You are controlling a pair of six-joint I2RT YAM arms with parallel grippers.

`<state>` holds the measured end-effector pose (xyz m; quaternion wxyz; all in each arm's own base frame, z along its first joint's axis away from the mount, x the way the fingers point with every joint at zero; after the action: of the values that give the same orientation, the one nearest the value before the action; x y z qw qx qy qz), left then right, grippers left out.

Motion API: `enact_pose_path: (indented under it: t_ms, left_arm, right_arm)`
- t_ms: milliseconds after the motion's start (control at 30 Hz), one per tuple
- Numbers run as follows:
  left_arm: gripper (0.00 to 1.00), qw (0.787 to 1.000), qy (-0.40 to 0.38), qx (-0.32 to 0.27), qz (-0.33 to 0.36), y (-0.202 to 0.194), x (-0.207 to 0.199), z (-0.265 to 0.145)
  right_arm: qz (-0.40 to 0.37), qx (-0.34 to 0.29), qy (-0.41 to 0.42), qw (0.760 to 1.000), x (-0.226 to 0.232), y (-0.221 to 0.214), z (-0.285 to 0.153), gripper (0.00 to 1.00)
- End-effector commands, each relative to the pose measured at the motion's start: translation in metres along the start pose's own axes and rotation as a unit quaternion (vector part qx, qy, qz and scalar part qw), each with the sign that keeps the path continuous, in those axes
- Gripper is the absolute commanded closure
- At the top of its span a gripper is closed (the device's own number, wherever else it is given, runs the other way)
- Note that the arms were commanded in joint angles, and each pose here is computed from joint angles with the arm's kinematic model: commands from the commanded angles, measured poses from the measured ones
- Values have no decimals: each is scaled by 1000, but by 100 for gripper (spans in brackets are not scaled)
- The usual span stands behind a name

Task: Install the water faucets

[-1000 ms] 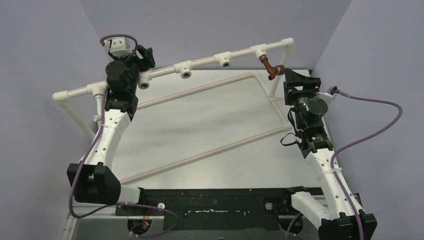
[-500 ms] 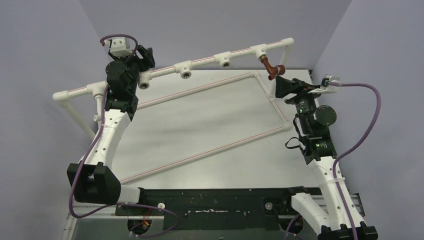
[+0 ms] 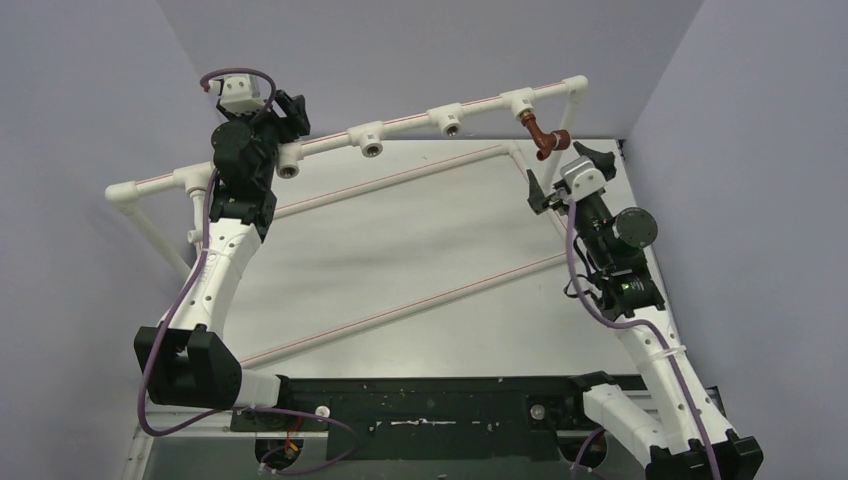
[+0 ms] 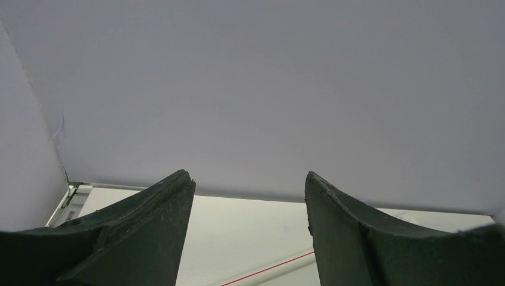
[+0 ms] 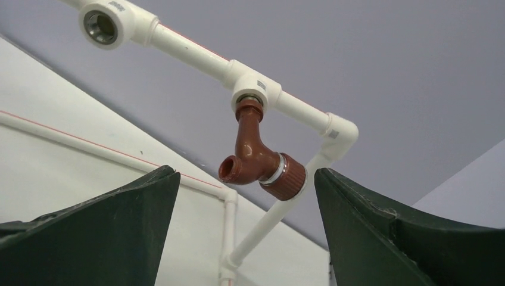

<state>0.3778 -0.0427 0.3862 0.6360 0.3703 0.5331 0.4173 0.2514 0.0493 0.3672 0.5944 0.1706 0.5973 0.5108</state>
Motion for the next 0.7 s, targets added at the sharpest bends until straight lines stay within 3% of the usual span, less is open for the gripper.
enact_pose_path:
  t_ms: [0, 333, 500, 667]
  left_arm:
    - [34, 983, 75, 166, 20, -83, 36, -5]
    - [34, 982, 76, 169, 22, -85, 37, -5]
    - [34, 983, 75, 169, 23, -85, 36, -5]
    - [34, 983, 74, 169, 25, -84, 36, -5]
  right_arm:
    - [-188, -21, -11, 982, -7, 14, 10, 12]
    - [-345, 39, -54, 936, -10, -3, 28, 12]
    - [-363, 47, -66, 928, -9, -8, 41, 15]
    - [-358, 47, -74, 930, -12, -7, 54, 25]
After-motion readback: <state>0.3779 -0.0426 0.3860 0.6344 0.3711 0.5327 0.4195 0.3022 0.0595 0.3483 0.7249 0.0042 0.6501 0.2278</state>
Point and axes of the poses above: each gripper's point midway between its finger pads, its own z axis out along the fingers, its own x axis along the line the jaws close on, y = z × x, the point moved 10 cm from there along -z, back along the fingers, and after that the axes turned 8 degrees about -z, right-handed, at the moved point
